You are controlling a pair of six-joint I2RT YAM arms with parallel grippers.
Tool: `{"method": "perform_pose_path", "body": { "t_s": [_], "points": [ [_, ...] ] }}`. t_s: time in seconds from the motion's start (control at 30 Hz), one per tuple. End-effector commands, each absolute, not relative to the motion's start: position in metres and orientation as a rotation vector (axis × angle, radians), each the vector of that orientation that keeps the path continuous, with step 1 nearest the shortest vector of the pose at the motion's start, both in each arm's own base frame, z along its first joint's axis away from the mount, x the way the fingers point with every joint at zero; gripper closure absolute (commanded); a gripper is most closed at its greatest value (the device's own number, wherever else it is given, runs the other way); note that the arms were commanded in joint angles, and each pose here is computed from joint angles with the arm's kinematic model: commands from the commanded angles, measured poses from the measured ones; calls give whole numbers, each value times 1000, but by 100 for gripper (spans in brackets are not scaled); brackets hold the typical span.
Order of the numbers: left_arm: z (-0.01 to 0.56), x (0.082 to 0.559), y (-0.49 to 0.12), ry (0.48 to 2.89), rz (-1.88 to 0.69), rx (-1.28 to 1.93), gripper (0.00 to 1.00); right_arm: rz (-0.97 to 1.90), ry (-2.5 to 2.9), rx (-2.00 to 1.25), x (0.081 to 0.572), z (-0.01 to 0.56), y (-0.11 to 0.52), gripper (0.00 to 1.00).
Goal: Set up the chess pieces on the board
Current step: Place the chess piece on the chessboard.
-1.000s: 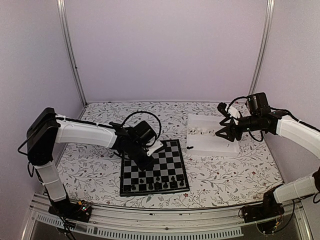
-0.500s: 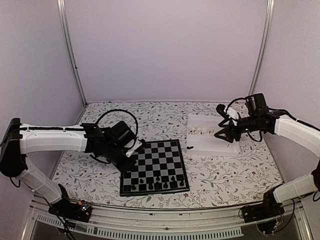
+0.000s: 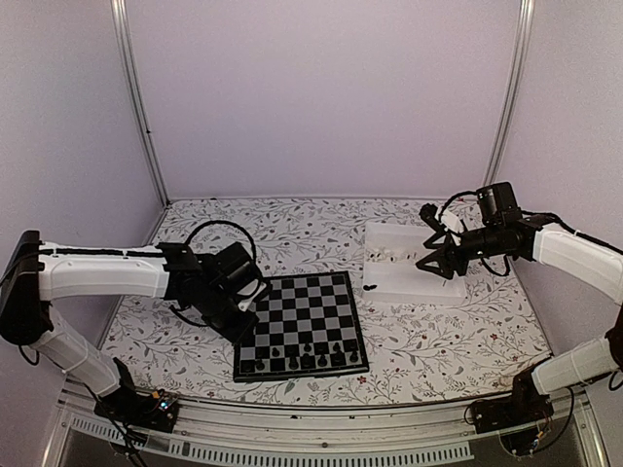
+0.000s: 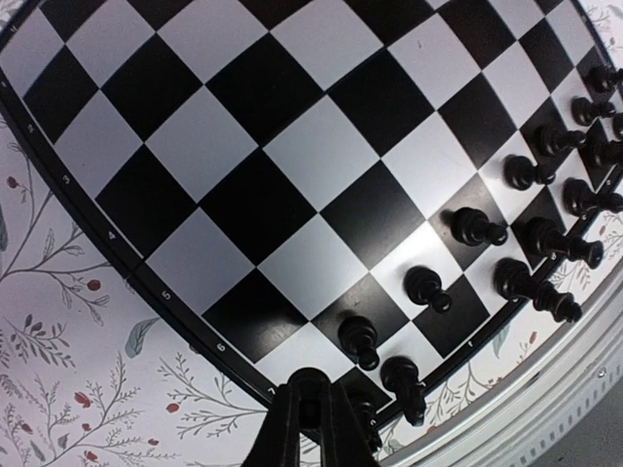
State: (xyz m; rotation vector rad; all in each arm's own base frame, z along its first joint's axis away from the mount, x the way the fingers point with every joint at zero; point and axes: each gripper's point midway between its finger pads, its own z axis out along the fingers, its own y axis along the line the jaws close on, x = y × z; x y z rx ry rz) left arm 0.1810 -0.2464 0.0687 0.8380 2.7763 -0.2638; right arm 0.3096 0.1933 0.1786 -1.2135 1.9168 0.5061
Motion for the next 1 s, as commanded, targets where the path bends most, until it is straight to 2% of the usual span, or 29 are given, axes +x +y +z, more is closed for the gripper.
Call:
{"method": "perform_pose_path", "body": {
  "t_s": [0.0,0.2,0.3,0.33,0.37,0.67,0.83,0.97],
  "points": [
    [58,173,-242,2835,-252,820,98,534,1921,-1230,307,175,196,34],
    [46,170,-240,2879,-229,834,98,532,1921,-1232,307,176,196,29],
    [45,169,-240,2885,-228,839,98,539,1919,-1236,306,176,196,24],
    [45,168,-240,2890,-227,841,98,541,1918,-1241,305,176,197,6],
    [44,168,-239,2893,-223,843,98,541,1916,-1243,305,176,197,2],
    [33,162,-239,2939,-210,869,95,552,1908,-1248,305,179,199,1],
    [34,165,-240,2926,-190,870,75,548,1902,-1247,304,181,198,1],
    [42,169,-242,2902,-193,868,69,548,1897,-1246,304,183,198,1]
  ]
}}
